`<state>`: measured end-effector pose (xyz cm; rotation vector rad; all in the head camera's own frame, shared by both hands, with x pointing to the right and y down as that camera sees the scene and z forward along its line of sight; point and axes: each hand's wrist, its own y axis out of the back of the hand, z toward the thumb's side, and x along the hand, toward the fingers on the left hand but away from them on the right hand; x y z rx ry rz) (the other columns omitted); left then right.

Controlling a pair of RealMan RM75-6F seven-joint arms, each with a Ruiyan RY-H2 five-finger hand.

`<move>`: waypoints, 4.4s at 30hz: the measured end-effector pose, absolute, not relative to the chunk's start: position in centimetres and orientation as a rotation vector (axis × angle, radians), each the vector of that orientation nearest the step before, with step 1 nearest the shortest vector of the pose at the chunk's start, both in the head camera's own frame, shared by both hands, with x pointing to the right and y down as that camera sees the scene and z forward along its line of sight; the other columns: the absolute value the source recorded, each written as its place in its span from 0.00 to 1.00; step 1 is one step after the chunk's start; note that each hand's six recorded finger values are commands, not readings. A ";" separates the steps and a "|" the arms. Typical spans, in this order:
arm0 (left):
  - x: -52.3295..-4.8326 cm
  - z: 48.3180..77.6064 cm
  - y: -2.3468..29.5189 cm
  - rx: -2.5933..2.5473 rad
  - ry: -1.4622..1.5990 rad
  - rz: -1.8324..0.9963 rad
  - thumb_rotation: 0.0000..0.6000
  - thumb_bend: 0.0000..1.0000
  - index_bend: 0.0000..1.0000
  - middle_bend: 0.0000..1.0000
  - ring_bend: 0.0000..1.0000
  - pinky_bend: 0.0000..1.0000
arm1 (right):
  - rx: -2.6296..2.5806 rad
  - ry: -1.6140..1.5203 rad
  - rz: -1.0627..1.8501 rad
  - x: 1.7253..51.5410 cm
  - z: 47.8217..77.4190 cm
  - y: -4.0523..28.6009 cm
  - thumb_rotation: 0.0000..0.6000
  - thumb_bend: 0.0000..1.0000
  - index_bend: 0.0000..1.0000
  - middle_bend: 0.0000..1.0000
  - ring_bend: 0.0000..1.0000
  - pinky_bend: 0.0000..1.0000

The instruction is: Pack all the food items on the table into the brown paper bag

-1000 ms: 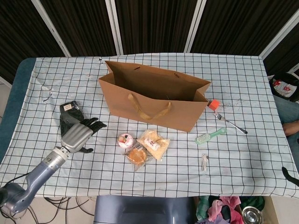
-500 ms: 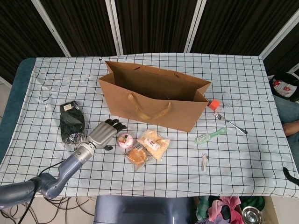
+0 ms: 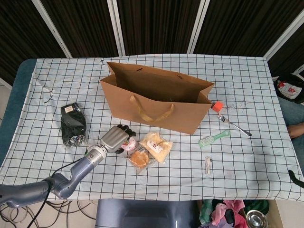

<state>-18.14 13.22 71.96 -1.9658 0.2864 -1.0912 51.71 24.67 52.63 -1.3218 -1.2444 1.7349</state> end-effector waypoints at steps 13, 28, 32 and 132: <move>-17.3 72.4 13.6 -1.968 0.270 -1.059 1.00 0.31 0.39 0.45 0.28 0.34 | -1.324 -1.251 1.730 51.8 52.5 24.6 1.00 0.22 0.01 0.10 0.19 0.19; -17.1 64.0 12.1 -1.949 0.483 -0.828 1.00 0.32 0.40 0.45 0.28 0.34 | -1.325 -1.255 1.722 51.7 52.3 24.6 1.00 0.22 0.01 0.10 0.19 0.19; -17.1 59.5 11.7 -1.922 0.567 -0.710 1.00 0.32 0.40 0.45 0.28 0.34 | -1.331 -1.249 1.722 51.5 52.5 24.6 1.00 0.22 0.01 0.10 0.19 0.19; -20.5 65.4 17.2 -2.038 0.305 -0.907 1.00 0.03 0.13 0.16 0.00 0.12 | -1.301 -1.252 1.729 51.8 52.2 24.7 1.00 0.22 0.01 0.10 0.19 0.19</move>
